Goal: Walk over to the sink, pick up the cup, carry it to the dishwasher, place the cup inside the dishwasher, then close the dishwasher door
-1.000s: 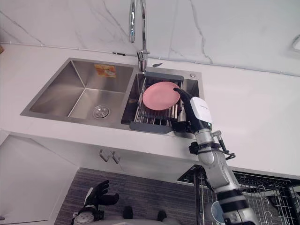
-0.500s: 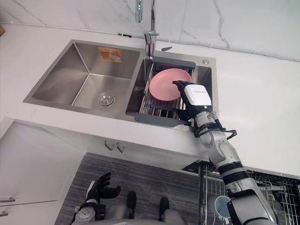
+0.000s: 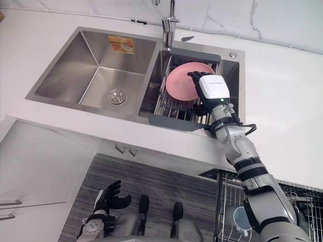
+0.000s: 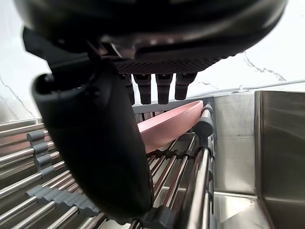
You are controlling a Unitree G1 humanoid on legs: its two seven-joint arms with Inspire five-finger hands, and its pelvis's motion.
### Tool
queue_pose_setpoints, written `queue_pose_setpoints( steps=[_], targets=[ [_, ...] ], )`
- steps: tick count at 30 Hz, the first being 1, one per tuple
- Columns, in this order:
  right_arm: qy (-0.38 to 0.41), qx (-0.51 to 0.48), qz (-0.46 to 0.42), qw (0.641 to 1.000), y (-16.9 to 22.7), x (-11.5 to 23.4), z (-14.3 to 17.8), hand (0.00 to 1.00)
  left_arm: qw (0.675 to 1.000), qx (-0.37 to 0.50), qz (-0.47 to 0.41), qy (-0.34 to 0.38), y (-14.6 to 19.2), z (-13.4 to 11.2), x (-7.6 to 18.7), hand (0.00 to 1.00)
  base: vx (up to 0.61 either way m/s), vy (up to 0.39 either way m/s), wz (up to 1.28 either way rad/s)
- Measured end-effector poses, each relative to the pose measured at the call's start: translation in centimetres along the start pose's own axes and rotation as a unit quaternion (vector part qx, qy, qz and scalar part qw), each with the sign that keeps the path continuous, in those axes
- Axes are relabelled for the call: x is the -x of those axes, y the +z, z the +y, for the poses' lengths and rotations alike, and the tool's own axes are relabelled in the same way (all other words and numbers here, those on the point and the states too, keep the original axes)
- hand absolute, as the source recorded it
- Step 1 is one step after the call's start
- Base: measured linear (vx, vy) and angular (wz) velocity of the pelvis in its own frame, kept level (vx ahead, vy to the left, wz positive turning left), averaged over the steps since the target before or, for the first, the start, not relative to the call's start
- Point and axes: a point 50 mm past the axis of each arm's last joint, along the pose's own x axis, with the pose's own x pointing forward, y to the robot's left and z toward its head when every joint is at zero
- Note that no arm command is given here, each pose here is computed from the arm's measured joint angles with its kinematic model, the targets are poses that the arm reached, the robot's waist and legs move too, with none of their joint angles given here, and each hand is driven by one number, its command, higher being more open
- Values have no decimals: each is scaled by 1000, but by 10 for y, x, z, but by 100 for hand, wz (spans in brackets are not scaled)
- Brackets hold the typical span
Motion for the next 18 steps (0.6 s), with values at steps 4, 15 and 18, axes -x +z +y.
queue_pose_setpoints(
  steps=[4, 15, 18],
  targets=[
    [-10, 8, 10, 1000, -3, -6, -5, 30, 1000, 1, 1, 1, 1, 0, -1, 90, -56, 5, 1],
    [-56, 6, 6, 998, -2, -18, -23, 30, 1000, 6, -8, 2, 8, -1, -5, 90, -53, -2, 4],
    [-66, -6, 0, 998, 3, -19, -26, 30, 1000, 7, -10, 3, 9, -1, -5, 90, 37, -12, 2]
  ],
)
